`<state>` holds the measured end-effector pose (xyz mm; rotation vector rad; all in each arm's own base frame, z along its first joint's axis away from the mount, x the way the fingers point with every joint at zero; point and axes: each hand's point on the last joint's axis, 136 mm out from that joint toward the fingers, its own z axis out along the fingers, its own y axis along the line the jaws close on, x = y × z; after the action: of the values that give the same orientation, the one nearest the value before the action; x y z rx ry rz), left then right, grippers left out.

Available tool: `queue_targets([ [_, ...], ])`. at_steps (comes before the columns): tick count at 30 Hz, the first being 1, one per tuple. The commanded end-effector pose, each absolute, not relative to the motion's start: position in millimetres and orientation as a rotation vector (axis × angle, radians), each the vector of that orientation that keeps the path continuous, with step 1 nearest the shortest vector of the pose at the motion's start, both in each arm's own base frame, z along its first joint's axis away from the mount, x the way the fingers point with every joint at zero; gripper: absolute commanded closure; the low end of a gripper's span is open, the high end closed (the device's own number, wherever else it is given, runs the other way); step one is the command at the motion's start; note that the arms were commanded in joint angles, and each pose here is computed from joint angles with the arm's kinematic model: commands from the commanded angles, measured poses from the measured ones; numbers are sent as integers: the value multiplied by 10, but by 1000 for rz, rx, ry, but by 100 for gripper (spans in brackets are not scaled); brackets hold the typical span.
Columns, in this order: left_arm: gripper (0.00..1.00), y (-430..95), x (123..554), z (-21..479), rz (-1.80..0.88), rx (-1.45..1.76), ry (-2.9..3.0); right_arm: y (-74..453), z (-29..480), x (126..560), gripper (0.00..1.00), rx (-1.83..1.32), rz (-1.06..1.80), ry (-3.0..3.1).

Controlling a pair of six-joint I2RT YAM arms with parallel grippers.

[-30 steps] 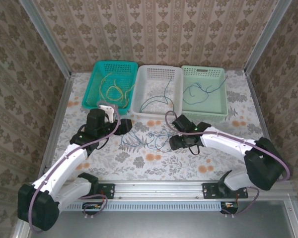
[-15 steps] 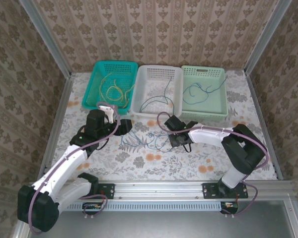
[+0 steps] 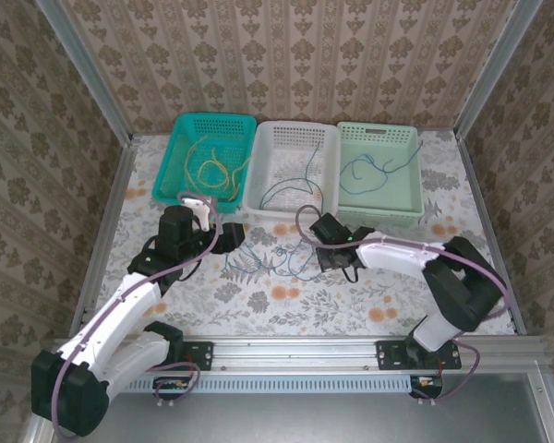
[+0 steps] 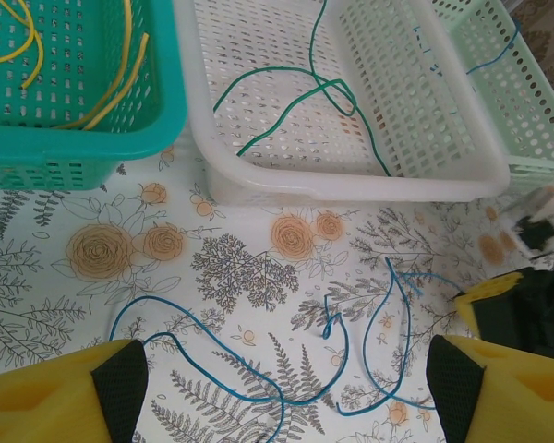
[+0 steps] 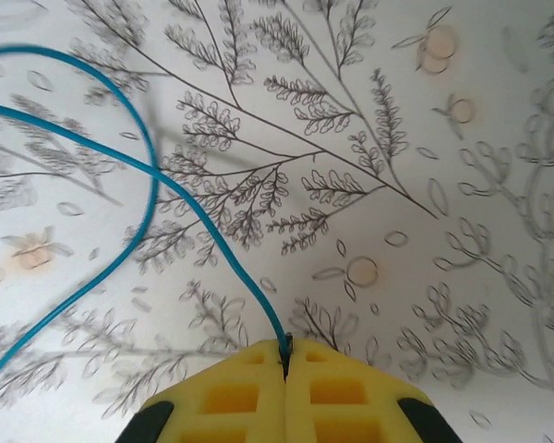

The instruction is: Untangle the cables

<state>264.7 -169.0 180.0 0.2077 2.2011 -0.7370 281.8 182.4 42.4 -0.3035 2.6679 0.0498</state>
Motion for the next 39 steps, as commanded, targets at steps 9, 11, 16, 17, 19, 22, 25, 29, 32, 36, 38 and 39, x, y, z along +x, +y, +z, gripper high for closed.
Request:
queue_targets([
  [9, 18, -2204, 2376, 2230, -764, 611, 2026, 1740, 2246, 2681, 100, -348, 314, 2310],
  [11, 18, -2329, 2333, 2306, -746, 676, 1988, 1656, 2477, 2687, 100, -314, 331, 2273],
  [16, 17, -2445, 2365, 2401, -762, 692, 1954, 1329, 3210, 2795, 100, -170, 405, 2132],
  [17, 17, -2445, 2373, 2422, -759, 688, 1946, 1239, 3409, 2819, 100, -131, 423, 2085],
  [19, 17, -2439, 2382, 2449, -755, 685, 1938, 1090, 3762, 2844, 100, -85, 418, 2006],
  [22, 17, -2416, 2385, 2438, -741, 678, 1940, 972, 4191, 2866, 100, -74, 383, 1931],
  [25, 17, -2390, 2394, 2396, -730, 665, 1949, 853, 4560, 2906, 100, -34, 336, 1858],
  [29, 17, -2349, 2401, 2341, -711, 644, 1962, 642, 4829, 3092, 100, 24, 190, 1769],
  [32, 16, -2311, 2404, 2322, -696, 633, 1967, 448, 4869, 3311, 100, 90, 91, 1739],
  [36, 16, -2279, 2409, 2287, -688, 618, 1978, 239, 4806, 3701, 100, 185, 46, 1668],
  [38, 16, -2268, 2412, 2272, -689, 609, 1984, 141, 4684, 3901, 100, 224, 38, 1680],
  [39, 16, -2265, 2409, 2260, -690, 606, 1988, 95, 4588, 4014, 100, 244, 33, 1700],
])
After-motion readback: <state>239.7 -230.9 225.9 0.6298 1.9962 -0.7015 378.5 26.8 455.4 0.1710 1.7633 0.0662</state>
